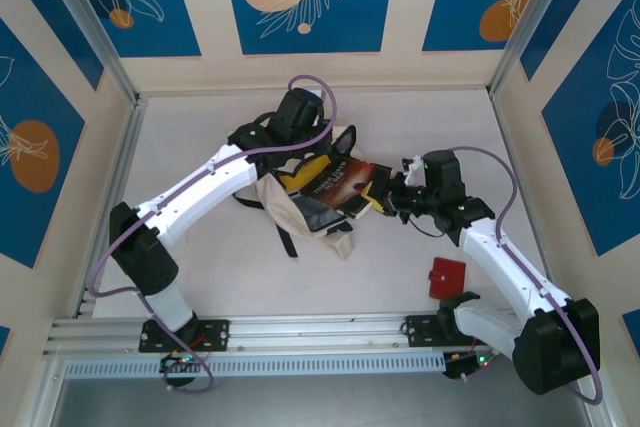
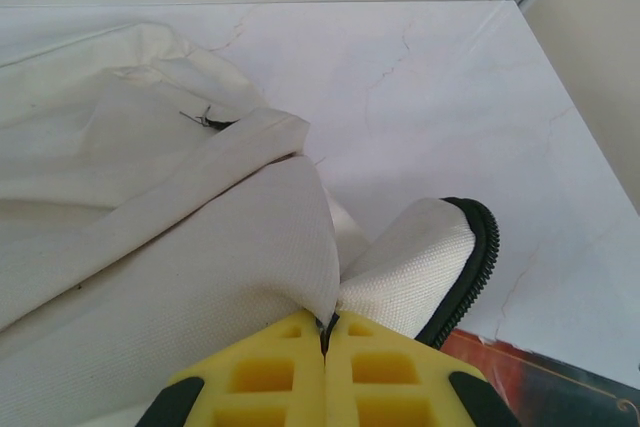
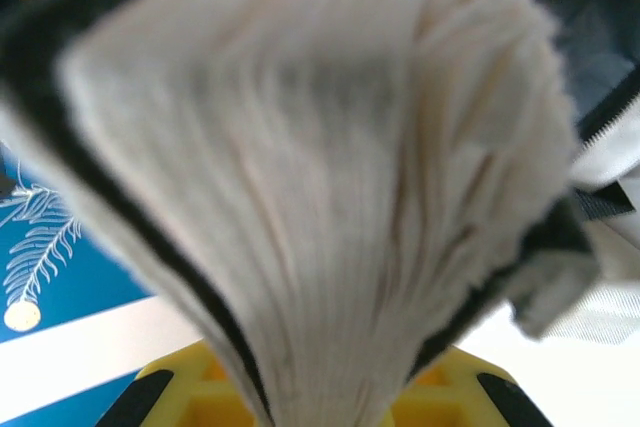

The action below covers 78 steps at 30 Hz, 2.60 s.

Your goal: Pack books, pencil case, and school supplies into a backpack

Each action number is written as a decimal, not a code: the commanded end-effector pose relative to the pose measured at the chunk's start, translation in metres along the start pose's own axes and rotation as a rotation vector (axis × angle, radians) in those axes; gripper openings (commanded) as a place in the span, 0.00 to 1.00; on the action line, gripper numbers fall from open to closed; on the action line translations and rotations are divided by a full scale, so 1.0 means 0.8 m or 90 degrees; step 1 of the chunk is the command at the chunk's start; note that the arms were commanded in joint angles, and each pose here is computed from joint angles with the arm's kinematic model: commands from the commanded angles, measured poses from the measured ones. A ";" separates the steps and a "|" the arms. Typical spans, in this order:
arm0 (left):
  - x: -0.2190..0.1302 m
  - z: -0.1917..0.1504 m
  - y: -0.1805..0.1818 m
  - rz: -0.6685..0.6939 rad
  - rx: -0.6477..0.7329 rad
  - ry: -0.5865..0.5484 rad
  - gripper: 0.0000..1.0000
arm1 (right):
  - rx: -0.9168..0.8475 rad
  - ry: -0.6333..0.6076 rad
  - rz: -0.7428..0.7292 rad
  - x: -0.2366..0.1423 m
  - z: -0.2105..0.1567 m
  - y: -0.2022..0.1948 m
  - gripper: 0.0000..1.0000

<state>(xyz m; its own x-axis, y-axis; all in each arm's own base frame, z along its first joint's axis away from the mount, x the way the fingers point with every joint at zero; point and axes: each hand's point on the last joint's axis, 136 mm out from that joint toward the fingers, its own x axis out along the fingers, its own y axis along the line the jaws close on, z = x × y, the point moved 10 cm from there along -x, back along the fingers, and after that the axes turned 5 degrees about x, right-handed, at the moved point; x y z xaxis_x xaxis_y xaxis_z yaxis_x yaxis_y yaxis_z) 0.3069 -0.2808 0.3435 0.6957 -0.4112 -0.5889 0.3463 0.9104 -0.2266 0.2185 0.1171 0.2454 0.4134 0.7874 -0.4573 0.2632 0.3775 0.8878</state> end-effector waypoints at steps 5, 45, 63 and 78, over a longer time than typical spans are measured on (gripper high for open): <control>-0.020 0.028 -0.012 -0.064 -0.006 -0.048 0.00 | -0.060 -0.085 0.085 0.028 0.018 0.041 0.03; -0.011 0.022 -0.006 -0.069 -0.055 -0.039 0.00 | 0.210 -0.054 -0.046 0.232 0.049 -0.009 0.04; -0.014 0.022 0.004 -0.064 -0.069 -0.046 0.00 | 0.201 -0.014 -0.077 0.215 0.043 -0.017 0.58; -0.009 0.021 0.011 -0.067 -0.076 -0.035 0.00 | 0.209 0.000 -0.098 0.217 0.048 -0.035 0.26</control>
<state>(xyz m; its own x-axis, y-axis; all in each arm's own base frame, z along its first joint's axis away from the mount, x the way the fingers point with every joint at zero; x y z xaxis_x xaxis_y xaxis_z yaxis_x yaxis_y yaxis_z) 0.3162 -0.2742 0.3393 0.6694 -0.4564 -0.5862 0.3181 0.8891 -0.3290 0.3105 0.2205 0.1421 0.3684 0.7235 -0.5838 0.5926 0.3011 0.7471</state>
